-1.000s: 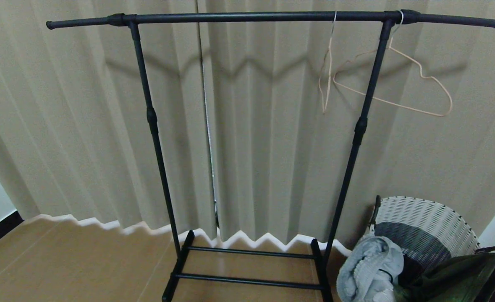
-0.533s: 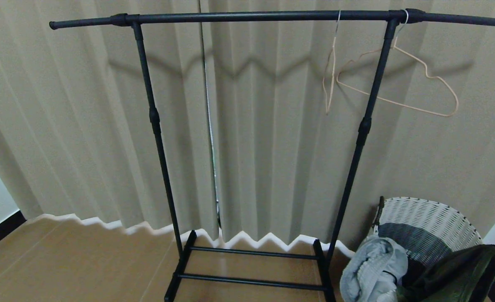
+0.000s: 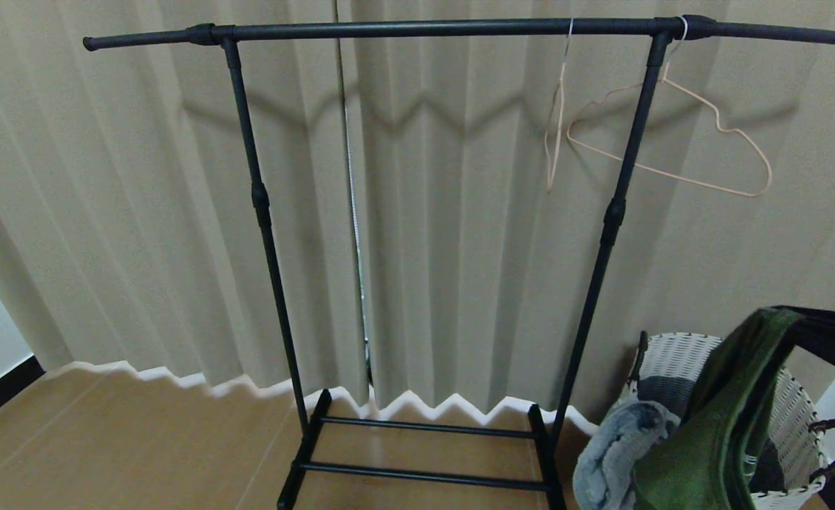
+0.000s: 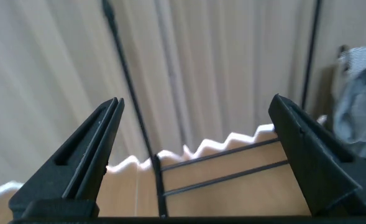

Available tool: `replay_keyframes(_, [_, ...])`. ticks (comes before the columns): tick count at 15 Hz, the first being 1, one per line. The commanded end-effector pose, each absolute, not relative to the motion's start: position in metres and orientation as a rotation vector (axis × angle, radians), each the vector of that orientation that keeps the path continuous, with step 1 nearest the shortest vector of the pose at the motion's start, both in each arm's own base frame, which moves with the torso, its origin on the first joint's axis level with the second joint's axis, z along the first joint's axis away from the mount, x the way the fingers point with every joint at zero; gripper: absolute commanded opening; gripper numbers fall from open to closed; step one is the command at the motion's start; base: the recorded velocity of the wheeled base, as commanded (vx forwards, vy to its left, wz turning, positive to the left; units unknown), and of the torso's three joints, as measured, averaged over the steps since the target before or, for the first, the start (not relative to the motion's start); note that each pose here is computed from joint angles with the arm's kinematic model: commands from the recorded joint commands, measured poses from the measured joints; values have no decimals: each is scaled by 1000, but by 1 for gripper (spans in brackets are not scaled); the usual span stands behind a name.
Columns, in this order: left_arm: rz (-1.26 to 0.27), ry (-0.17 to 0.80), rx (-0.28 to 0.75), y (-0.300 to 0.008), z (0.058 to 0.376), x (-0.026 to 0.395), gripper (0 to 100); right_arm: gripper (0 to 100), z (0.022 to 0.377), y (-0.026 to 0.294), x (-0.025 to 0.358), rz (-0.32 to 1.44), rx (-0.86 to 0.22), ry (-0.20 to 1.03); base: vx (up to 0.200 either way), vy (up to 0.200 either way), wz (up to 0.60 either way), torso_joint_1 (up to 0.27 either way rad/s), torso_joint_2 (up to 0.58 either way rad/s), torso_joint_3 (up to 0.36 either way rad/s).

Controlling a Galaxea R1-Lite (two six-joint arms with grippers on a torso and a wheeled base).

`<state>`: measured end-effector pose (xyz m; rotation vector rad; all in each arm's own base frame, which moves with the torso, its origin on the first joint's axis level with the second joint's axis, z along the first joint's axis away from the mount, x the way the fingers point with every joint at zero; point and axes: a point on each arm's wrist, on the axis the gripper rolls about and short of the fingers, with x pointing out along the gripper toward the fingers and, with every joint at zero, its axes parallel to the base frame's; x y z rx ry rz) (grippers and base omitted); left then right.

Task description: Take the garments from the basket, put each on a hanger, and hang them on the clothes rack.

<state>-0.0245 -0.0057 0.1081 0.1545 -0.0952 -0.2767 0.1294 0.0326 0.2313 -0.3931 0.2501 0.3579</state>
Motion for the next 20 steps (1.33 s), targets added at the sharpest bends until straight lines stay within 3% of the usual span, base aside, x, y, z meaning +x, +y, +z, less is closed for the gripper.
replay_keyframes(1, [-321,-9,147,-7,166,1,100,0,249,56,160,458,-393,239,0,0,0,0,0,0])
replay_keyframes(5, [-524,93,39,-17,223,51,100,0,264,84,179,576,-331,217,0,0,0,0,0,0])
replay_keyframes(8, [-705,146,7,-43,249,89,100,0,265,95,181,666,-310,214,0,0,0,0,0,0])
replay_keyframes(9, [-705,146,7,-43,249,89,100,0,265,95,181,666,-310,214,0,0,0,0,0,0])
replay_keyframes(11, [-751,208,53,-97,236,134,100,0,267,97,183,713,-234,228,0,0,0,0,0,0])
replay_keyframes(14, [-825,274,106,-156,209,153,100,0,270,97,182,733,-191,226,0,0,0,0,0,0])
replay_keyframes(20, [-972,350,49,-239,179,161,100,0,277,110,180,829,-87,162,0,0,0,0,0,0])
